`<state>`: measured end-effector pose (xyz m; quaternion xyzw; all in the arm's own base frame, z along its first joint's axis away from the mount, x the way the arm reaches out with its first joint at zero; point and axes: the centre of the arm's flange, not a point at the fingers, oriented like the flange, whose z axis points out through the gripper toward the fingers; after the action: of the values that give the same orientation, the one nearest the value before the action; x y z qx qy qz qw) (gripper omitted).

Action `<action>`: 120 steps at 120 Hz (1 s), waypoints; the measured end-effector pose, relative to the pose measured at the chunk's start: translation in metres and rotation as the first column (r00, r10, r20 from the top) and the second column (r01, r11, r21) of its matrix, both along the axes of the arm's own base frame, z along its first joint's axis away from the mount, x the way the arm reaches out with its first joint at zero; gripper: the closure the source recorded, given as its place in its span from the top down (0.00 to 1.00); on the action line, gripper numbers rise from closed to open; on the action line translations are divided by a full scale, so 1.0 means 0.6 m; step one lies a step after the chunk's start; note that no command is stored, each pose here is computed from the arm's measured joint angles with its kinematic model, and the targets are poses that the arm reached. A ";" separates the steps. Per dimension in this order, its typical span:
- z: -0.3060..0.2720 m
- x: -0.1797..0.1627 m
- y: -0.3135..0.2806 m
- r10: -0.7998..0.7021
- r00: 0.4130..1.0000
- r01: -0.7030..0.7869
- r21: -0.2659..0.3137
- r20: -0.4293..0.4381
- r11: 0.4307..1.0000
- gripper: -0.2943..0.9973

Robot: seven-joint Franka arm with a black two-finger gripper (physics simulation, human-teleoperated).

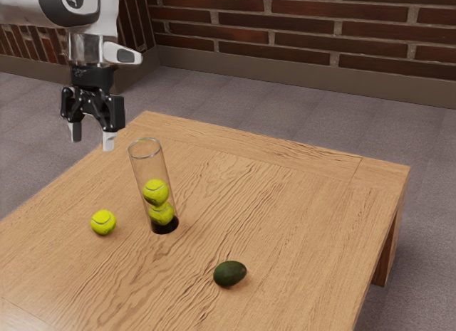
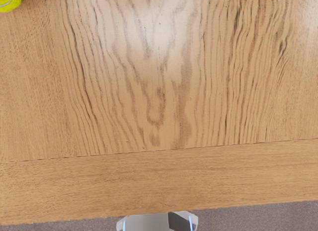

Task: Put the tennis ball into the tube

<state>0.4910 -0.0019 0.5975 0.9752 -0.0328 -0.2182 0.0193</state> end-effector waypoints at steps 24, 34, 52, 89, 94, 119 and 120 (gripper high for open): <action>-0.028 0.005 0.053 0.036 0.973 -0.039 0.009 0.228 0.999 0.77; -0.101 -0.047 0.099 0.090 0.966 -0.096 0.012 0.242 0.995 0.77; -0.236 -0.067 0.166 0.161 0.951 -0.165 -0.008 0.263 0.986 0.77; -0.418 0.000 0.249 0.188 0.904 -0.207 0.009 0.383 0.978 0.77; -0.434 0.005 0.260 0.181 0.900 -0.205 0.020 0.396 0.979 0.77; -0.503 0.024 0.283 0.152 0.890 -0.191 0.049 0.431 0.980 0.77; -0.505 0.025 0.283 0.150 0.889 -0.190 0.049 0.432 0.981 0.77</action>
<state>0.5060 0.1679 0.2944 0.9982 0.0592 0.0015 -0.0132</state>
